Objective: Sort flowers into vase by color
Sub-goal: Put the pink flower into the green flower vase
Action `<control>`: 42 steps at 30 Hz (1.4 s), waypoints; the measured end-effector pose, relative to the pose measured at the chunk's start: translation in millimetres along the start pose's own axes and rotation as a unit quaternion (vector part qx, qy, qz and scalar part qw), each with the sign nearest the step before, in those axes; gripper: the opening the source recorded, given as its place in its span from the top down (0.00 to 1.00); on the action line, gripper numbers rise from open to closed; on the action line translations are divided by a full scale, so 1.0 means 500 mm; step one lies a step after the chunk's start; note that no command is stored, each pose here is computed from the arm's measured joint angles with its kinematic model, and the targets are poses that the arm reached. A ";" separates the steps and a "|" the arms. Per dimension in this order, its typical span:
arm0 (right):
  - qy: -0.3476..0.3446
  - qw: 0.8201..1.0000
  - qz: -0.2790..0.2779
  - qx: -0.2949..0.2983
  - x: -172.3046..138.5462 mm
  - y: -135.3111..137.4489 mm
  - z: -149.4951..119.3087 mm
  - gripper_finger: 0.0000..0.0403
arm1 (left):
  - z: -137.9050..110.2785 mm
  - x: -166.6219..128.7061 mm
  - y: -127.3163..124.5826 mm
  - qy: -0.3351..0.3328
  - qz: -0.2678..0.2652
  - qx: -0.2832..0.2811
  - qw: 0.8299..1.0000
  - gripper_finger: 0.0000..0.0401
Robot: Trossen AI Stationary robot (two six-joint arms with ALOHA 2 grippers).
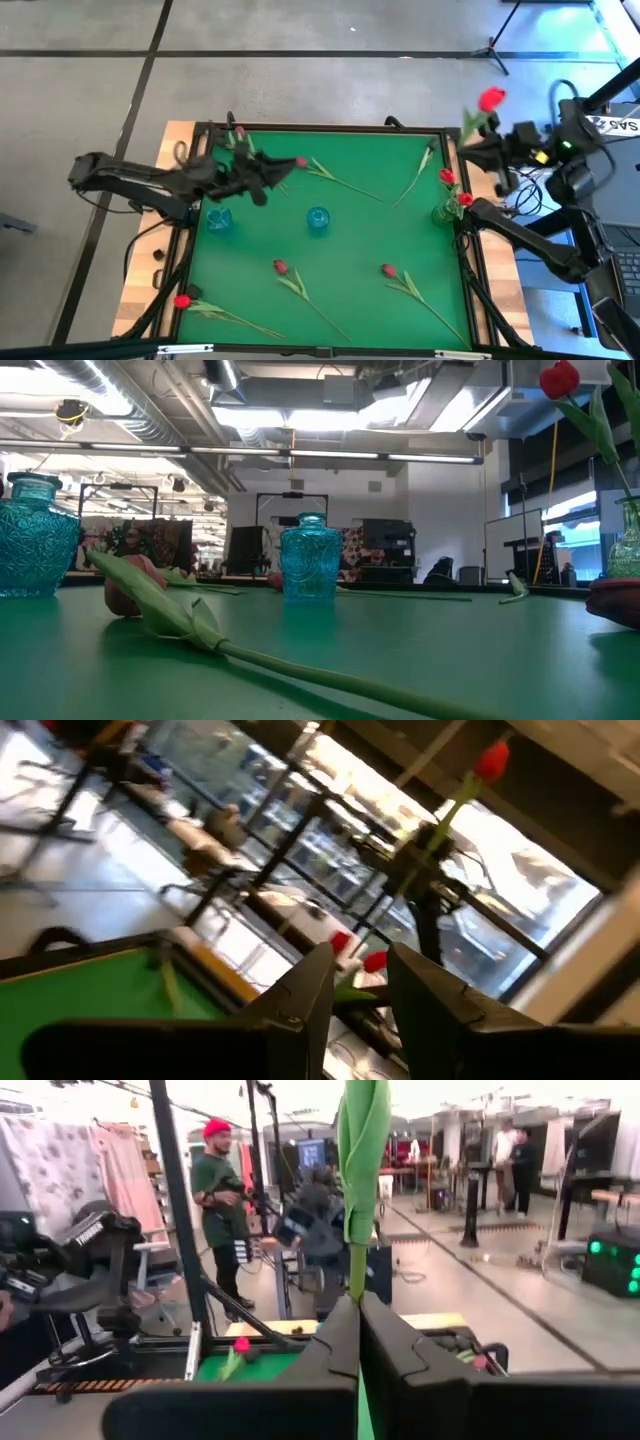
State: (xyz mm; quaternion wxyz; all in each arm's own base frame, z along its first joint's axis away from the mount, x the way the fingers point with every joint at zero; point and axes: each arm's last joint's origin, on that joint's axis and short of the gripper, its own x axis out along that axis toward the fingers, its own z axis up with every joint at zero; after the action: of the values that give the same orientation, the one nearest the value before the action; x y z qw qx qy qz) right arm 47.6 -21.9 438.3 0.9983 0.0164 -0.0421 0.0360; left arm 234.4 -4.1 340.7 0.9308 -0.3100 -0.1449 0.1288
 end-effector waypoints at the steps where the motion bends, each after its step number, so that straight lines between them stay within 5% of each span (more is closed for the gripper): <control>1: -0.005 1.000 0.003 0.001 -0.008 0.012 0.001 1.00 | -0.013 0.012 -0.003 -0.006 -0.011 0.004 1.000 0.77; 8: -0.026 0.998 0.047 0.043 -0.017 0.032 0.018 1.00 | -0.055 0.138 -0.048 -0.010 -0.047 0.081 0.996 0.77; 20: -0.024 0.997 -0.020 0.063 0.015 -0.022 0.015 1.00 | -0.073 0.387 -0.047 0.019 -0.087 0.184 0.979 0.77; 30: -0.041 0.996 0.006 0.078 0.094 -0.124 0.027 1.00 | -0.074 0.415 -0.038 0.002 -0.062 0.196 0.979 0.77; 36: -0.024 0.992 0.053 0.109 0.182 -0.158 -0.001 1.00 | -0.052 0.429 0.016 0.024 -0.025 0.186 0.982 0.77; 42: -0.030 0.994 0.036 0.096 0.220 -0.155 -0.012 1.00 | -0.028 0.436 0.041 0.039 -0.074 0.189 0.978 0.77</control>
State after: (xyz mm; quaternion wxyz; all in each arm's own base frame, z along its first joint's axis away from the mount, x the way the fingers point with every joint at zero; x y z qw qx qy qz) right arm 163.2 -91.4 439.5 0.9885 0.1120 -0.0685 0.0748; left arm 437.9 76.1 358.8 0.9844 -0.1219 -0.1038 0.0726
